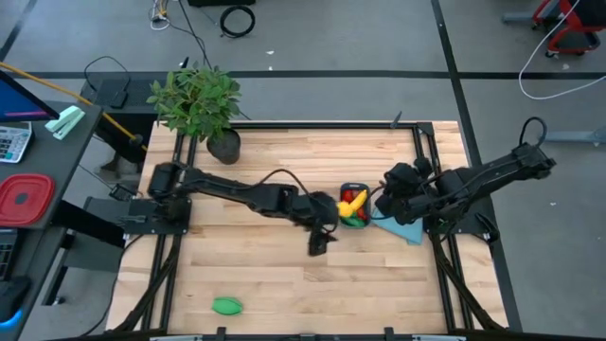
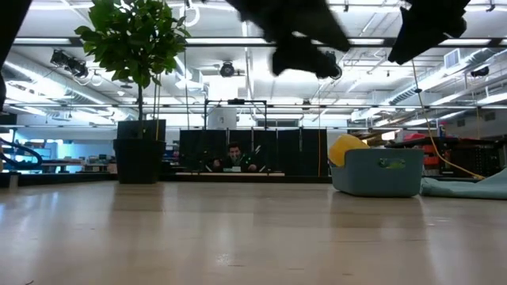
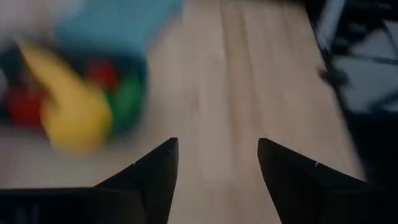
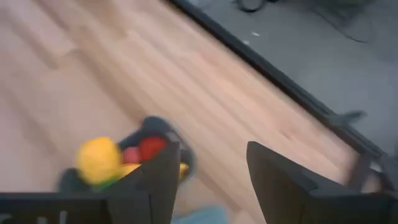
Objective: Pick and placing Produce into tupperware
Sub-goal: Put the green corn into the blue bin
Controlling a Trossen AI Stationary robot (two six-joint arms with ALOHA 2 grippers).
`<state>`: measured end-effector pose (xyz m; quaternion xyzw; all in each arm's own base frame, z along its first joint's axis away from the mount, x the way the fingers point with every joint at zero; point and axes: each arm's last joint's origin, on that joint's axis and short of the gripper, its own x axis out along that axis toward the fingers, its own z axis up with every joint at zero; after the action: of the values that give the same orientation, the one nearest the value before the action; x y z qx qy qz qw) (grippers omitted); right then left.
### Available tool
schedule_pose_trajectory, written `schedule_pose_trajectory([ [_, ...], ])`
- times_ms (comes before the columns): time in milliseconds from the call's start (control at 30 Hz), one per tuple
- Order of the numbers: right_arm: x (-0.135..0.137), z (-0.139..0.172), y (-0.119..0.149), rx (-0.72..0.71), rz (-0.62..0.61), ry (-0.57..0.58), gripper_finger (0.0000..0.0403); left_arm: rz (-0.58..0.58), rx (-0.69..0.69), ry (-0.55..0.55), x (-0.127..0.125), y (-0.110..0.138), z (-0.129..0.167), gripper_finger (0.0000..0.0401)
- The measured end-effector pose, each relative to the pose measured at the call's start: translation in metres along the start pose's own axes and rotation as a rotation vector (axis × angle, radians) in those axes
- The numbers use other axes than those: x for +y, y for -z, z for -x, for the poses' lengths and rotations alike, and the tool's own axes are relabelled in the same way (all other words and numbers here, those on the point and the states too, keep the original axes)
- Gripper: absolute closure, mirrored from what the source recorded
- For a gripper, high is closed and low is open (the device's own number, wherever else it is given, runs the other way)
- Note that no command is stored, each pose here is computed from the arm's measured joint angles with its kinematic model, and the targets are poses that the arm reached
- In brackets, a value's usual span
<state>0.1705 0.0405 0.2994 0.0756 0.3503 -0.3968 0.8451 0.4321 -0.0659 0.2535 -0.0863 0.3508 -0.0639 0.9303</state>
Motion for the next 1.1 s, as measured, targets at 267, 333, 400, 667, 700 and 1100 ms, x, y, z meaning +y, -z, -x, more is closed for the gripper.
schedule_pose_trajectory([
  [267, 0.048, -0.001, -0.004, -0.112, 0.043, -0.185, 0.0208, 0.274, 0.373, 0.118, -0.057, 0.033, 0.042, 0.0195],
  [333, 0.064, -0.004, -0.004, -0.133, 0.062, -0.213, 0.0208, 0.264, 0.418, 0.127, -0.075, 0.041, 0.046, 0.0203],
  [400, 0.078, -0.01, -0.001, -0.145, 0.097, -0.224, 0.0208, 0.238, 0.449, 0.146, -0.093, 0.05, 0.048, 0.0209],
  [667, 0.109, -0.038, 0.01, -0.126, 0.321, -0.17, 0.0208, 0.174, 0.615, 0.082, -0.151, 0.095, 0.061, 0.0223],
  [700, 0.11, -0.041, 0.01, -0.121, 0.326, -0.163, 0.0208, 0.198, 0.637, 0.063, -0.156, 0.1, 0.064, 0.0223],
  [1100, 0.111, -0.044, 0.01, -0.101, 0.122, -0.169, 0.0208, 0.319, 0.74, -0.201, -0.196, 0.147, 0.096, 0.0218],
])
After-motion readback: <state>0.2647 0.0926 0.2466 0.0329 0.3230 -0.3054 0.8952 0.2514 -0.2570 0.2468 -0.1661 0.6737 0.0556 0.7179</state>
